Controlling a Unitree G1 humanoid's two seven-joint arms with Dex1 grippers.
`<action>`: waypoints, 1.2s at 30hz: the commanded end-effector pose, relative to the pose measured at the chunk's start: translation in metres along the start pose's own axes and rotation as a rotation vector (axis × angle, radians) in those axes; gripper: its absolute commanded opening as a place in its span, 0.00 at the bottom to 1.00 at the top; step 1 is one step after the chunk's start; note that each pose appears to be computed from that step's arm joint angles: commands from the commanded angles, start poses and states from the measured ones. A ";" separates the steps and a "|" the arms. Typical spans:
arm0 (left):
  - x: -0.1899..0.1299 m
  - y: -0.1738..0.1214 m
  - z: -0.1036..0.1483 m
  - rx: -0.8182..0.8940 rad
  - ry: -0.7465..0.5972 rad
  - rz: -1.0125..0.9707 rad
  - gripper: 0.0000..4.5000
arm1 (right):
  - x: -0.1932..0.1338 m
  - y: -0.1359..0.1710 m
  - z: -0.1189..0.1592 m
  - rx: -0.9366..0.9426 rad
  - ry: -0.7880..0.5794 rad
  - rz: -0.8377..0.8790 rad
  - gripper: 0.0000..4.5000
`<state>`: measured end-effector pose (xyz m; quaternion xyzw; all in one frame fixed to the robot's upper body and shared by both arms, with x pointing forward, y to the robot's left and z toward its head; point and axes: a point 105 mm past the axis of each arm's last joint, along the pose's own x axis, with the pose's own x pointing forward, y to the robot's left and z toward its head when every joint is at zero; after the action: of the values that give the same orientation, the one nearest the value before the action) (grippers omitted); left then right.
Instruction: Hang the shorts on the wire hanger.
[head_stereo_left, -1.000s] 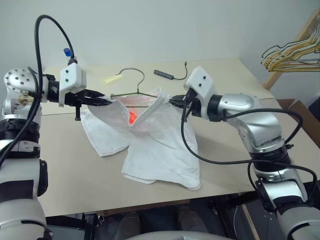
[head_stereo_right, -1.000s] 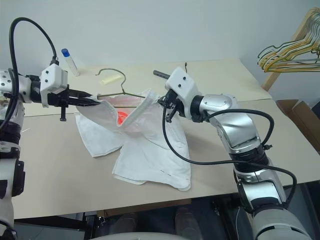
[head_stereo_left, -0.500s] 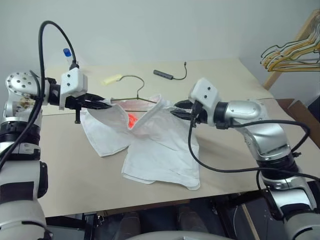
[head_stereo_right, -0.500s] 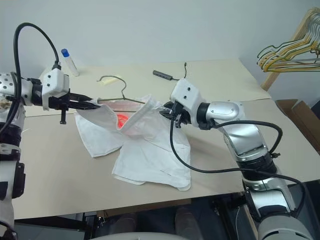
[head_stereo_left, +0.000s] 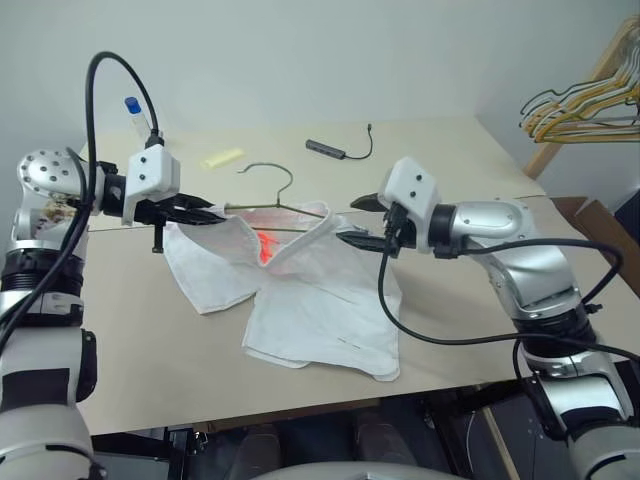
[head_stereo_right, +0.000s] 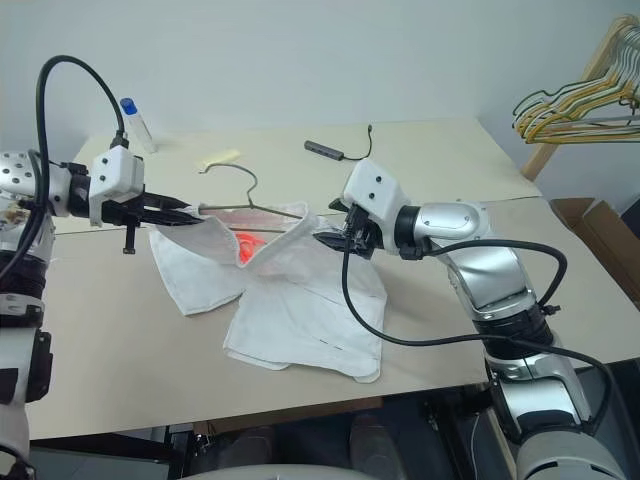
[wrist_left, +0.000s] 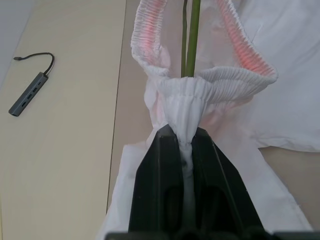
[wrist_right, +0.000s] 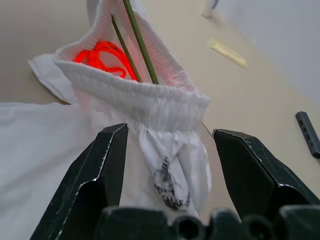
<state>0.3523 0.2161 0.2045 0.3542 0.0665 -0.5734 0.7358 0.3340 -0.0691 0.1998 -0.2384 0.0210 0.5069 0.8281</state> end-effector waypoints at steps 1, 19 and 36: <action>-0.008 0.009 0.021 0.066 -0.057 0.027 0.00 | 0.006 -0.001 0.007 -0.001 -0.021 0.022 0.72; -0.006 0.010 0.030 0.064 -0.137 0.036 0.00 | 0.023 0.009 -0.001 0.114 -0.026 0.083 0.15; -0.038 0.017 0.045 -0.041 -0.404 0.220 1.00 | 0.001 0.022 -0.011 0.217 -0.035 -0.004 0.02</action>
<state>0.3458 0.2178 0.2469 0.2152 -0.0822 -0.5548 0.7994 0.3197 -0.0624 0.1615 -0.1392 0.0949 0.5086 0.8444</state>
